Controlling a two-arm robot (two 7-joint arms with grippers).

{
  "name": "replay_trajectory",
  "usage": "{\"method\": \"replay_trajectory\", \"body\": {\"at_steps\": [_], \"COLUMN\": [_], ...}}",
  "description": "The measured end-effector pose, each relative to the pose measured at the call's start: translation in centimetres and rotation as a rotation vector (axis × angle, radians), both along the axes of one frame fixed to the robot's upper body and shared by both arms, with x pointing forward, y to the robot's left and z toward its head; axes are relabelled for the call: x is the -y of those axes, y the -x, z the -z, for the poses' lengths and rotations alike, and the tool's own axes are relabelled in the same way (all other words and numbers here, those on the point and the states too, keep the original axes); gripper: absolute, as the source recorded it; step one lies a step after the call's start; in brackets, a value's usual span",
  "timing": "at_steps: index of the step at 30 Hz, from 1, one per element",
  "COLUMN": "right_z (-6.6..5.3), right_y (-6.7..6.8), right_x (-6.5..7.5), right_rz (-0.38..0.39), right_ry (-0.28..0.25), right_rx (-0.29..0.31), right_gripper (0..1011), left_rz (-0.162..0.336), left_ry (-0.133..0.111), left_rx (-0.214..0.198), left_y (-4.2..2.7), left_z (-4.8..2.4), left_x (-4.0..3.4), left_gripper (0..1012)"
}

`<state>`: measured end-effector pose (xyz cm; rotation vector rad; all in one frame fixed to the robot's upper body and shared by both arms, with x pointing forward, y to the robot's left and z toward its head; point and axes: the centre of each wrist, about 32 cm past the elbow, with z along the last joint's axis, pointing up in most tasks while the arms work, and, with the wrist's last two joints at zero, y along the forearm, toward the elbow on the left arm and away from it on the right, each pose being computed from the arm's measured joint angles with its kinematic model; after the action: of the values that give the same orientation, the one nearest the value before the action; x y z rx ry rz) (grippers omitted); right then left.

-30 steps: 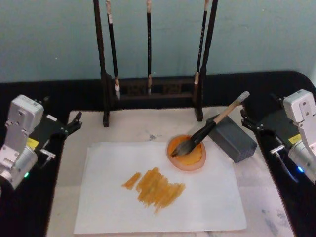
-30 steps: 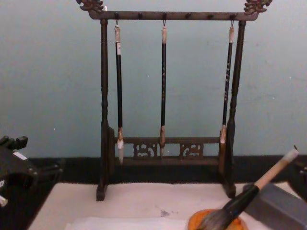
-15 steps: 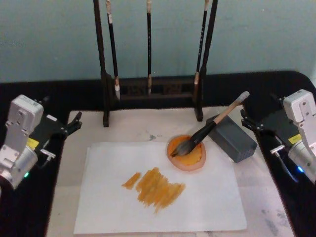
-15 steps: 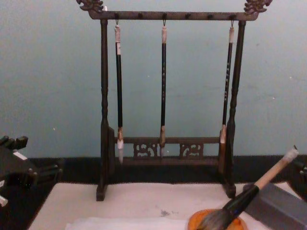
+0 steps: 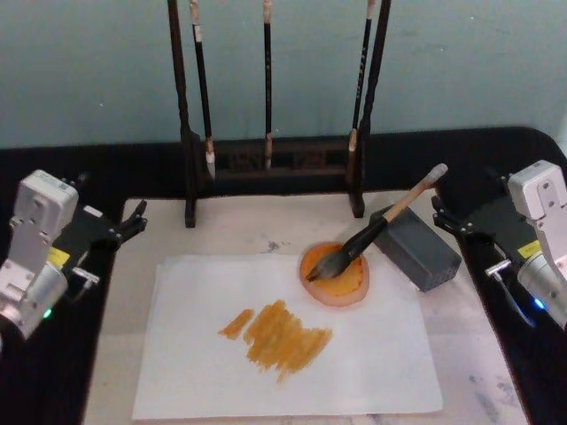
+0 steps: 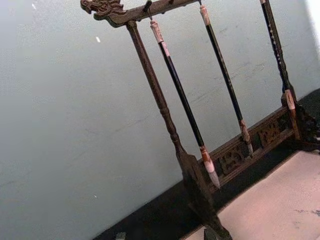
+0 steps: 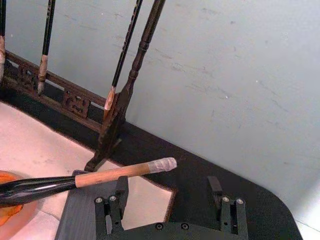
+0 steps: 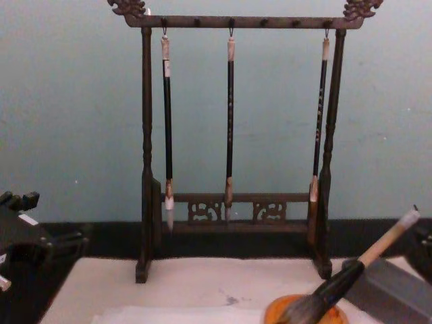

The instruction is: Pick up the brush from the inkstone, write on the paper, then place the brush back to its original position.

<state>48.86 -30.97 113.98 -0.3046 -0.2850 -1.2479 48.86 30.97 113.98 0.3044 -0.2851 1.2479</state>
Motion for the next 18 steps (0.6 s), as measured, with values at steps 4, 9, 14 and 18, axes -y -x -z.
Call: {"method": "replay_trajectory", "body": {"at_steps": [4, 9, 14, 18], "right_z": [0.0, -0.6, -1.5, -2.0], "right_y": [0.0, 0.4, 1.4, 2.4], "right_x": [0.0, 0.7, 1.7, 2.4], "right_rz": [0.0, -0.02, -0.031, -0.019], "right_ry": [0.0, -0.072, -0.24, -0.354], "right_rx": [0.0, -0.03, -0.08, -0.121], "right_gripper": [1000, 1000, 1000, 1000], "left_rz": [0.0, 0.0, 0.0, 0.0], "left_ry": [0.0, 0.0, 0.0, 0.0], "left_rx": [0.0, 0.0, 0.0, 0.0], "left_y": [0.0, 0.0, 0.0, 0.0], "left_z": [0.0, 0.0, 0.0, 0.0], "left_x": [0.0, 0.0, 0.0, 0.0], "left_gripper": [1010, 1010, 1010, 1009]}}
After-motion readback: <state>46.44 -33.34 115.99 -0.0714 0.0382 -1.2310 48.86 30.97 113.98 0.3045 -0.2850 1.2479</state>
